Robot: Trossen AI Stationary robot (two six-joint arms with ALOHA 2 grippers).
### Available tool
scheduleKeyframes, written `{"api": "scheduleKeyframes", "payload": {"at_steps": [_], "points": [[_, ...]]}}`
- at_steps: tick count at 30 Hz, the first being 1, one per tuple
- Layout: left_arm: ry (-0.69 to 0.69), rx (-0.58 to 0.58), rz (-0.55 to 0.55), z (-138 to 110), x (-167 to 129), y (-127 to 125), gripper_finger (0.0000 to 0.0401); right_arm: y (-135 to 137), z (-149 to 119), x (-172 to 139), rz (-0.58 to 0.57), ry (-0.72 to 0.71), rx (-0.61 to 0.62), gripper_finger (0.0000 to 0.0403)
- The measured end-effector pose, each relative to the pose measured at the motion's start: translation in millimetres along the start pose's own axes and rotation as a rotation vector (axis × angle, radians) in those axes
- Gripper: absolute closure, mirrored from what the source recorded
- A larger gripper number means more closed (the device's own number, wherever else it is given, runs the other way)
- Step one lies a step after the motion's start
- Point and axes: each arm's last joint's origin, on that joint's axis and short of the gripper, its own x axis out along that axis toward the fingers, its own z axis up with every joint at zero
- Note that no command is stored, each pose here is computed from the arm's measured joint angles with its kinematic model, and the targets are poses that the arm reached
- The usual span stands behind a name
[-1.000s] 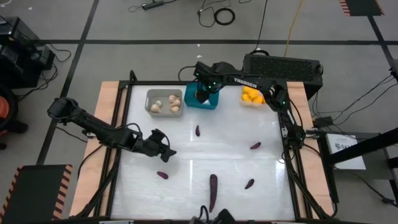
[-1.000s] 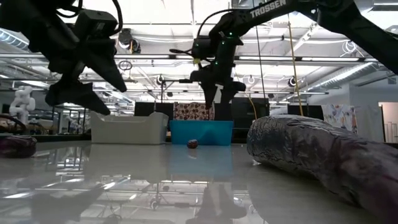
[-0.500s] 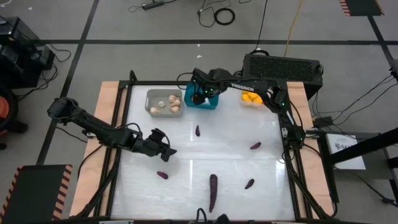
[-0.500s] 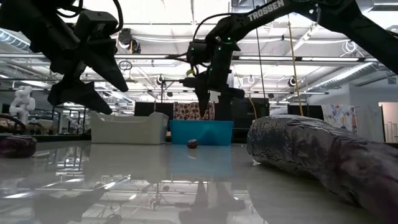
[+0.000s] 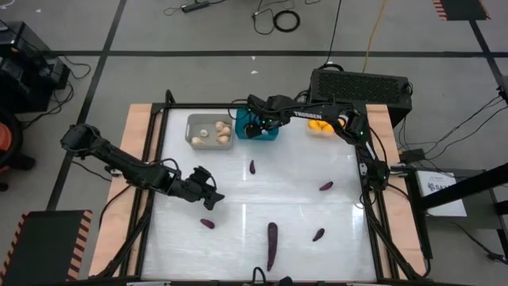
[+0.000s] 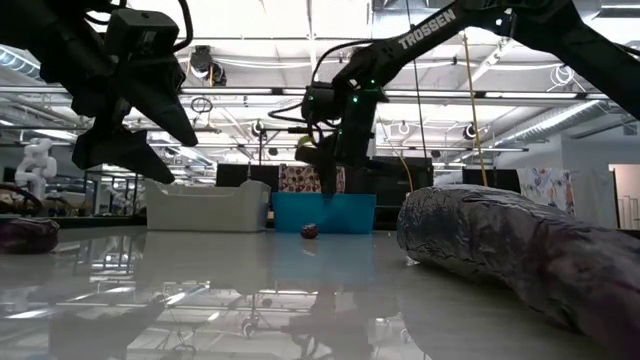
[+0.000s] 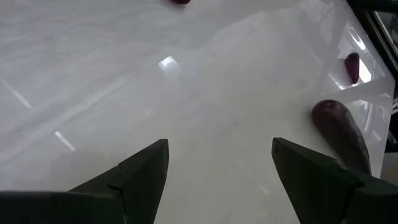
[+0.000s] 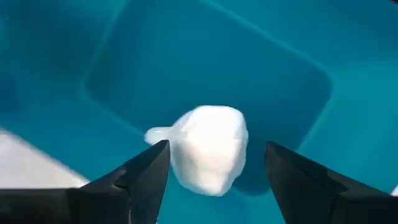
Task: Sort produce into baskets
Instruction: Put the garlic from the blue bin into the gray bin
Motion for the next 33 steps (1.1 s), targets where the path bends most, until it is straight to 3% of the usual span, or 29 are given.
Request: {"api": "scheduleKeyframes", "payload": {"at_steps": [5,15,18,25,33], "points": [[0.012,0.012,-0.003,-3.2,-1.0,-0.8,0.0109,-1.4,-2.7,6.8,0.002,-0.004,-0.003,0.0169],[0.03,0.031,-0.016,-8.8,-2.9,-3.1,0.0109,2.7,4.4,0.8,0.034,-0.046,-0.042,0.0292],[0.033,0.034,-0.017,-9.6,-3.2,-3.3,0.0109,6.6,10.6,-9.3,0.051,-0.069,-0.052,0.0313],[0.04,0.034,-0.017,-9.8,-3.2,-3.2,0.0109,29.4,25.4,-51.1,0.137,-0.177,-0.077,0.0305],[0.042,0.036,-0.01,-10.0,-3.2,-2.5,0.0109,90.8,5.4,-71.8,0.296,-0.419,-0.183,0.0304]]}}
